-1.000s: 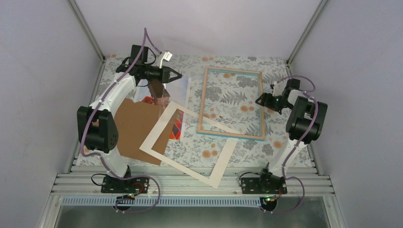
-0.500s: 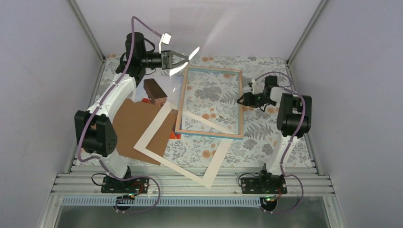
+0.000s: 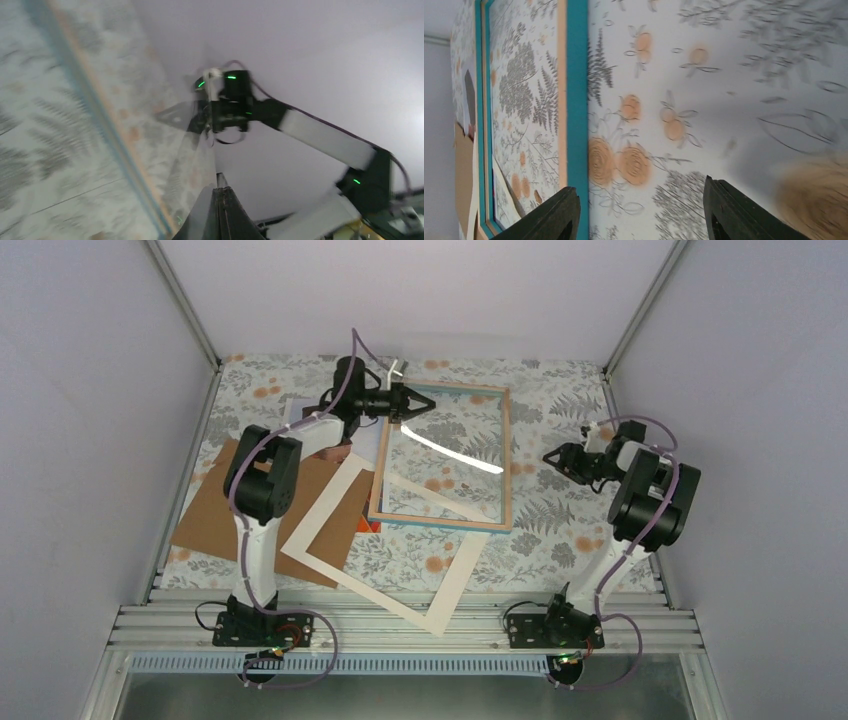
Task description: Put the photo into the frame
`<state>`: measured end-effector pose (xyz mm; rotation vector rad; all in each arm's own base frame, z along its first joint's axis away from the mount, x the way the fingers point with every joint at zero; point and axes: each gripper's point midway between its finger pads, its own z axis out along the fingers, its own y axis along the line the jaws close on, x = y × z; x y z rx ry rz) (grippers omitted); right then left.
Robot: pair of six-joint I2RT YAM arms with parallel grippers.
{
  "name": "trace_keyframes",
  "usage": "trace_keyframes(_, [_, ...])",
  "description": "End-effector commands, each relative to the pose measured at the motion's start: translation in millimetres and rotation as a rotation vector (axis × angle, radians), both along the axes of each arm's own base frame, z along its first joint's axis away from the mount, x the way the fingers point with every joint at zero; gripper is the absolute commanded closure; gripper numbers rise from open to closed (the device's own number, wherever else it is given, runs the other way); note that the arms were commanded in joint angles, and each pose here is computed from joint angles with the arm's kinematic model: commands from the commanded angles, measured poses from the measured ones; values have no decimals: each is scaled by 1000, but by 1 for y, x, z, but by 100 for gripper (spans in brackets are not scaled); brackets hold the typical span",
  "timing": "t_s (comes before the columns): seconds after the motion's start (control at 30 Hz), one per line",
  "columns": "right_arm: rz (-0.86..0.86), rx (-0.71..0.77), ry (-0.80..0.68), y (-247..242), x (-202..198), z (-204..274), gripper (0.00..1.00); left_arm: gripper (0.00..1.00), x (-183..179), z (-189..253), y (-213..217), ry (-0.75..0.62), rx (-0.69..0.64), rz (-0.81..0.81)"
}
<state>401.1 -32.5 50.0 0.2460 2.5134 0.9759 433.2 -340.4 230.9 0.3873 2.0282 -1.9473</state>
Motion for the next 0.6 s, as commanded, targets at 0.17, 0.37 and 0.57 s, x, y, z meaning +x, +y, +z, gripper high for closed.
trace_keyframes(0.17, [-34,18,-2,-3,-8,9,37,98,47,-113,1,-60,379,117])
trace_keyframes(0.37, [-4,55,-9,11,-8,13,37,98,56,-131,9,-87,502,129])
trace_keyframes(0.57, [59,40,-34,32,-5,20,37,98,58,-143,7,-96,535,94])
